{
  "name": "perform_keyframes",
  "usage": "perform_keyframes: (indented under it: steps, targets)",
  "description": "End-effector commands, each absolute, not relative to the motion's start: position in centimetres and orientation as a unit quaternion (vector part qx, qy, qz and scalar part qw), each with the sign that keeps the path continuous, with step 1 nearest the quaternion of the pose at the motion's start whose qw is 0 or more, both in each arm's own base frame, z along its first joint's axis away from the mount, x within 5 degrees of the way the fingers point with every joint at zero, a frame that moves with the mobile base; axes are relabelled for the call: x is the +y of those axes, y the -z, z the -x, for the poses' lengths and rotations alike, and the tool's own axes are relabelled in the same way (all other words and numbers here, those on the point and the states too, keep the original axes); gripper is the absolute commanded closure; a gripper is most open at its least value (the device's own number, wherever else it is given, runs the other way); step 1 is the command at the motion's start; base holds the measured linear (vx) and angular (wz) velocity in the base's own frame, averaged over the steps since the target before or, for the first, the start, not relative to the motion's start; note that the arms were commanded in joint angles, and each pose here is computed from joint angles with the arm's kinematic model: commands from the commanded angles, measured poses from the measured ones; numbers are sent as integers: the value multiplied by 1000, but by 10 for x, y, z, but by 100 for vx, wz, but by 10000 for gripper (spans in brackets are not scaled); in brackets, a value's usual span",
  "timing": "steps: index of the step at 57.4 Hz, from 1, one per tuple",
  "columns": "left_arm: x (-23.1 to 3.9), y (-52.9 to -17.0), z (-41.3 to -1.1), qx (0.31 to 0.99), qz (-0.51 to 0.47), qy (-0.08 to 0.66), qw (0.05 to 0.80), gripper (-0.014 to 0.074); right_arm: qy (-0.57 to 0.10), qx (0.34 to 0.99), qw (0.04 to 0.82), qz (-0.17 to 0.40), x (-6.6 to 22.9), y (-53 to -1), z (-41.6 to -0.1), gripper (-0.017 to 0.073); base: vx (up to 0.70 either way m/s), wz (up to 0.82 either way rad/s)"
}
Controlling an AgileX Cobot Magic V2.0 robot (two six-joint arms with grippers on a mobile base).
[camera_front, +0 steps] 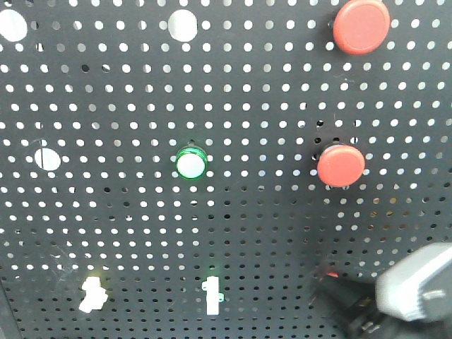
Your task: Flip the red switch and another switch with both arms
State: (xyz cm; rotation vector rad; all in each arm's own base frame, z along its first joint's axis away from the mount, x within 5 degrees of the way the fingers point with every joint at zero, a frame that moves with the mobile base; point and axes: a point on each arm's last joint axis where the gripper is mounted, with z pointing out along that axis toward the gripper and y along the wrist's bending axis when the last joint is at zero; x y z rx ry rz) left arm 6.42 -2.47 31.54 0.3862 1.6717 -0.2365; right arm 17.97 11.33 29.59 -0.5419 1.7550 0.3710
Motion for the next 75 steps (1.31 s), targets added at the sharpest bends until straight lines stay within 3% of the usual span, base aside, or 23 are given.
perform_keyframes:
  steps: [1,26,40,61,75]
  targets:
    - [-26,-332,-64,702,-168,112,683,591,-146,789,546,240,115,-285,-184,566,0,0]
    - [-25,-330,-64,710,-169,110,675,591,-132,813,508,253,109,-282,-175,566,0,0]
    - [-25,-327,-64,720,-169,108,664,591,-136,805,521,250,93,-300,-149,566,0,0]
    - [-24,-322,-63,741,-167,107,642,591,-146,733,620,237,42,-284,-70,566,0,0]
    - [-25,-319,-62,751,-163,115,629,591,-128,683,678,240,30,-289,-54,566,0,0]
